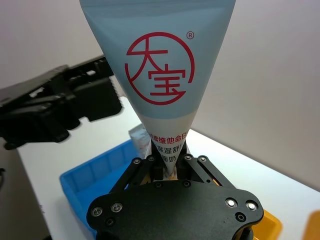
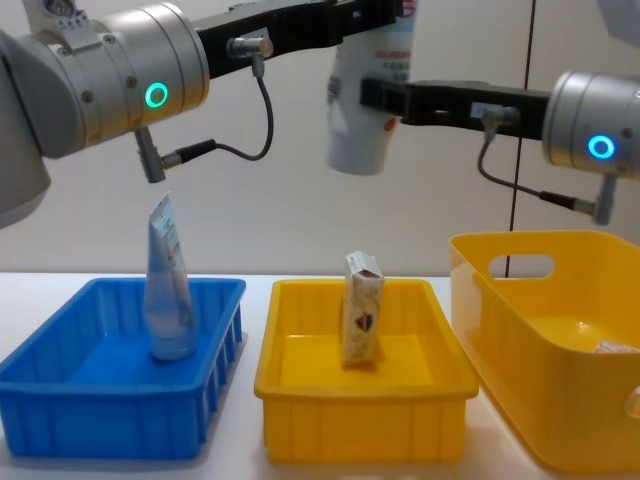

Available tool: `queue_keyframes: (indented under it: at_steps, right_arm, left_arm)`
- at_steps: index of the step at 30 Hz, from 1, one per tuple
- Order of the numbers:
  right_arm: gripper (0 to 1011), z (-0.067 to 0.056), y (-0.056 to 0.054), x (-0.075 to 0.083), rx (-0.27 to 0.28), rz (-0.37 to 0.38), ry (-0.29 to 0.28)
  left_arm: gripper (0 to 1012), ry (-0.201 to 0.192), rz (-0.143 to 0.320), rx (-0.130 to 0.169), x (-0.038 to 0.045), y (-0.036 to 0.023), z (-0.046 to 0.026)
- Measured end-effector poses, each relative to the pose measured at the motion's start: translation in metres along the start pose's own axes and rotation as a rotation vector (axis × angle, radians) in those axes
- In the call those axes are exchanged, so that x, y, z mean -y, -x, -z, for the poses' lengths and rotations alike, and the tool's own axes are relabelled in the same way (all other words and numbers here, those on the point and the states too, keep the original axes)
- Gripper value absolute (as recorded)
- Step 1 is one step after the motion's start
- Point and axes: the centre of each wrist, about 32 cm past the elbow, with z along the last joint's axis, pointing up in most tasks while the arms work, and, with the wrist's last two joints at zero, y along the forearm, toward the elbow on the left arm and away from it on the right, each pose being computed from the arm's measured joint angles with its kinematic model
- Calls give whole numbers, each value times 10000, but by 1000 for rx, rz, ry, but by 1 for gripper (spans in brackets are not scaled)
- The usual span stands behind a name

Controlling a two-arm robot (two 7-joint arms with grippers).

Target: Bimanual collaborative sorting of washing and personal care products

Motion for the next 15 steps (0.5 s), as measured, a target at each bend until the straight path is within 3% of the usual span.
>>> queue_keyframes:
  at_steps: [15]
  right_arm:
    - [116,-16,6,343,45,201,45]
  left_arm:
    - [1001,0,0,0,0,0,0]
